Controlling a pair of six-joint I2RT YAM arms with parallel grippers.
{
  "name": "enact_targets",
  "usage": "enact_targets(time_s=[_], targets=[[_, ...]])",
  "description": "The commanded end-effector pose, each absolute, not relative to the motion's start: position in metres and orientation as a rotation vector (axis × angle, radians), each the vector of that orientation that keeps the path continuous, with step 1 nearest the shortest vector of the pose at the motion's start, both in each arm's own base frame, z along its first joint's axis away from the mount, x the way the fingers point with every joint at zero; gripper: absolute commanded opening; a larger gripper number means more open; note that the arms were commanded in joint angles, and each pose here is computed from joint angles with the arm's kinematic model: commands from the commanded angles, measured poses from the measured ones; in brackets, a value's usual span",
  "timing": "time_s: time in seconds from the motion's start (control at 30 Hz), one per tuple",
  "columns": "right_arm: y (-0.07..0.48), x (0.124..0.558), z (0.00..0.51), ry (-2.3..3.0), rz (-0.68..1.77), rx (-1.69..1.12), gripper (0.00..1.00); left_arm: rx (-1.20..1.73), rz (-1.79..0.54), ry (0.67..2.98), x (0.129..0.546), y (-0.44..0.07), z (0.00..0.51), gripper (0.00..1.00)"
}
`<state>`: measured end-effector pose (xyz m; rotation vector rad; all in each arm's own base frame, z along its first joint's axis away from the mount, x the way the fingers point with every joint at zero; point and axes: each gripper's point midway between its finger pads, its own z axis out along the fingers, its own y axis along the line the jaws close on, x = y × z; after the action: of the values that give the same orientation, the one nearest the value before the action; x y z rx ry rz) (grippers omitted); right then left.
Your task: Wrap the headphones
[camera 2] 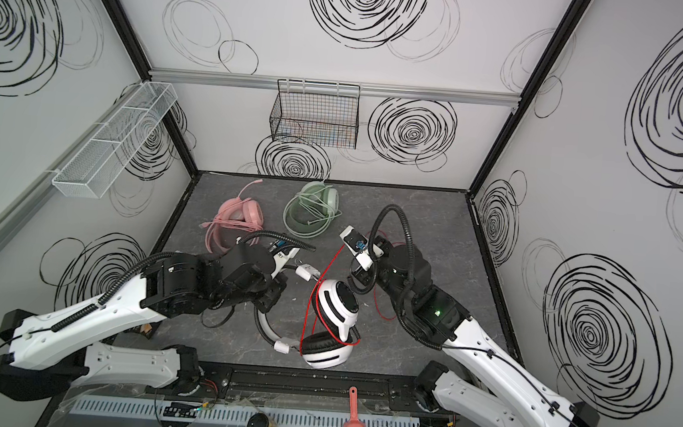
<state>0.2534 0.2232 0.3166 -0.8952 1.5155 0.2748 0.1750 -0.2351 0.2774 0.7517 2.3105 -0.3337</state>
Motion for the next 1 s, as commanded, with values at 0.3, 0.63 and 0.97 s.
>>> enact_targets(time_s=[0.3,0.63,0.97], targets=[[0.227,0.28,0.224,1.585,0.473,-0.749,0.48,0.673,-0.574,2.179,0.176,-0.256,0.365,0.0],[0.209,0.29,0.167,1.712,0.47,-0.587,0.42,0.487,-0.579,2.088,0.214,-0.228,0.438,0.0],[0.222,0.267,0.14,1.777,0.649,-0.635,0.0,0.231,-0.675,2.031,0.268,-0.19,0.47,0.0]])
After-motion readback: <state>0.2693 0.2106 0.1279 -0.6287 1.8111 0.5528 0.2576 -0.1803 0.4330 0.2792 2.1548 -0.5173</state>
